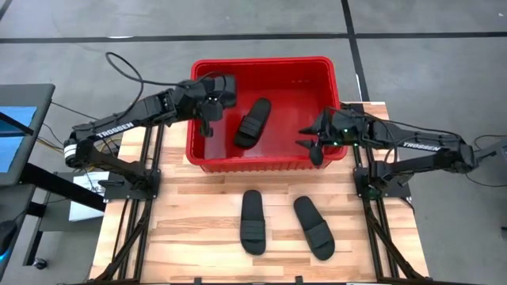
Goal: Pick and place slides into bin
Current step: Put the black slipper into the red bin
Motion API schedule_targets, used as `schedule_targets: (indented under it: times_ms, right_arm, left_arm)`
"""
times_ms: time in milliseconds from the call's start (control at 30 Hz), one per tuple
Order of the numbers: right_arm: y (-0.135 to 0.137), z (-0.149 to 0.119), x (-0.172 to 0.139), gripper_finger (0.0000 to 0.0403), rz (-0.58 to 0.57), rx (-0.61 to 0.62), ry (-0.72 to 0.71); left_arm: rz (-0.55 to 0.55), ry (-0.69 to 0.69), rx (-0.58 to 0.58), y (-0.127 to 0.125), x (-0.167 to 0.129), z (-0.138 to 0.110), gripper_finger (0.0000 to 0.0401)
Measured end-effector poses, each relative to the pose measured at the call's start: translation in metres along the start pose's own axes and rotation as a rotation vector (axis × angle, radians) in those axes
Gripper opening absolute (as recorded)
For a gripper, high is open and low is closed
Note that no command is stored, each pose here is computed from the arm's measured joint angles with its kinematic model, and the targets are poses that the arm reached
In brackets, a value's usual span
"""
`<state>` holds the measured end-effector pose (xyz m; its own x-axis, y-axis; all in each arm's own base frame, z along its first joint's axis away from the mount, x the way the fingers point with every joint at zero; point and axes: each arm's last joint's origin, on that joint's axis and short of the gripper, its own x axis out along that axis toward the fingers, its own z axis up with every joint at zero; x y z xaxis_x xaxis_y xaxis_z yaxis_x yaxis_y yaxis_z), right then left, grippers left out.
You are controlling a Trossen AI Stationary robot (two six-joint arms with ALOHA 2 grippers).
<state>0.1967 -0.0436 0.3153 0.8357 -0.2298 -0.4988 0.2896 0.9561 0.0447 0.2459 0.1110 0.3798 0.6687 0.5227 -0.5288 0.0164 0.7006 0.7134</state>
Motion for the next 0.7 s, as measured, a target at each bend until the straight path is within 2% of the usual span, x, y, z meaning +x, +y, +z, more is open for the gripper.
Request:
schedule_targets:
  times_ms: [400, 700]
  right_arm:
    - [-0.001, 0.000, 0.000, 0.0182, -0.002, 0.002, 0.001]
    - [-0.001, 0.000, 0.000, 0.0182, -0.001, -0.004, 0.000]
  left_arm:
    - [-0.030, 0.060, -0.026, -0.011, -0.003, 0.003, 0.0029]
    - [-0.020, 0.036, -0.053, -0.015, 0.001, 0.003, 0.0029]
